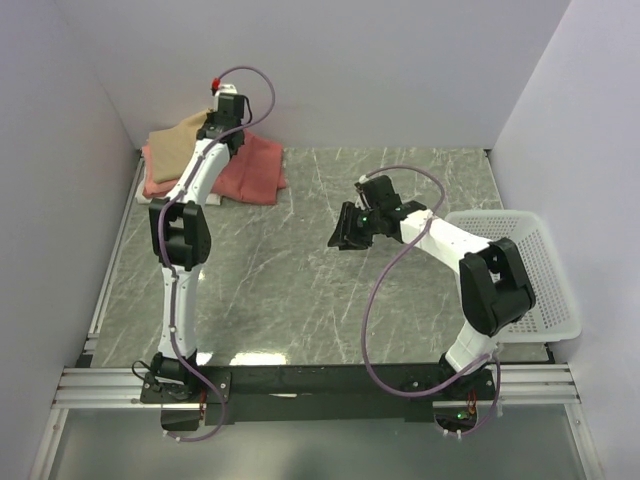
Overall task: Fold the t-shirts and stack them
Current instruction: Neatly place the folded tshirt to the corner
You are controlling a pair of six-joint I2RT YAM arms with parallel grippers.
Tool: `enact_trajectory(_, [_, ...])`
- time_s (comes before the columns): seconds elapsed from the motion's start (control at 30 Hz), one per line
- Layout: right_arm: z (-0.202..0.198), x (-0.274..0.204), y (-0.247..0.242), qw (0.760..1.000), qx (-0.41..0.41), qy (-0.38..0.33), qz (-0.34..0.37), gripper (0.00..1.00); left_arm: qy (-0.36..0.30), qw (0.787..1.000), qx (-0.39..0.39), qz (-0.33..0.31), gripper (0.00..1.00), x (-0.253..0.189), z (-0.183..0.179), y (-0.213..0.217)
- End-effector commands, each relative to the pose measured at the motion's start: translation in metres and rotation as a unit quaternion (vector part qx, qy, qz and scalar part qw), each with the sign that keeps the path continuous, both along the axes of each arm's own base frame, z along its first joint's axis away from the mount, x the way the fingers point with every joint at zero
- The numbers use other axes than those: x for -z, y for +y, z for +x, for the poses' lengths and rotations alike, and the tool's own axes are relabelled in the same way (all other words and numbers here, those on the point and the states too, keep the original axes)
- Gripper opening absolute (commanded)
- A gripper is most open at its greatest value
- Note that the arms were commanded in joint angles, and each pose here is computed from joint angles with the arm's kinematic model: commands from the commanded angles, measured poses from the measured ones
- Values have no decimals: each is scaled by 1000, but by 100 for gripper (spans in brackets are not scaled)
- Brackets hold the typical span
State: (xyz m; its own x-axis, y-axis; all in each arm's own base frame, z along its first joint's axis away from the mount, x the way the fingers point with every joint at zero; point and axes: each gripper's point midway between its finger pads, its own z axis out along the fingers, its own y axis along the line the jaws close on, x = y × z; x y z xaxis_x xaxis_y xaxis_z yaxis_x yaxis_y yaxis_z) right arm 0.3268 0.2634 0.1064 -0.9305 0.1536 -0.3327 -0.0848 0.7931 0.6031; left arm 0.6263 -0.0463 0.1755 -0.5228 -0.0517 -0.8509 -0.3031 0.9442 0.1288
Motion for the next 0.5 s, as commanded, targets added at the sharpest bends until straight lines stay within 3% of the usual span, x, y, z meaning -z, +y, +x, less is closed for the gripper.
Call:
enact_trajectory(0.0, [9,-5,11,1000,-1,-15,-1,45,-109,994,1,2,0,-72,25,13])
enact_trajectory(0.47, [7,13,28,1000,-11,9,-11,44,-202,979,-14,-18,0,-150,23,60])
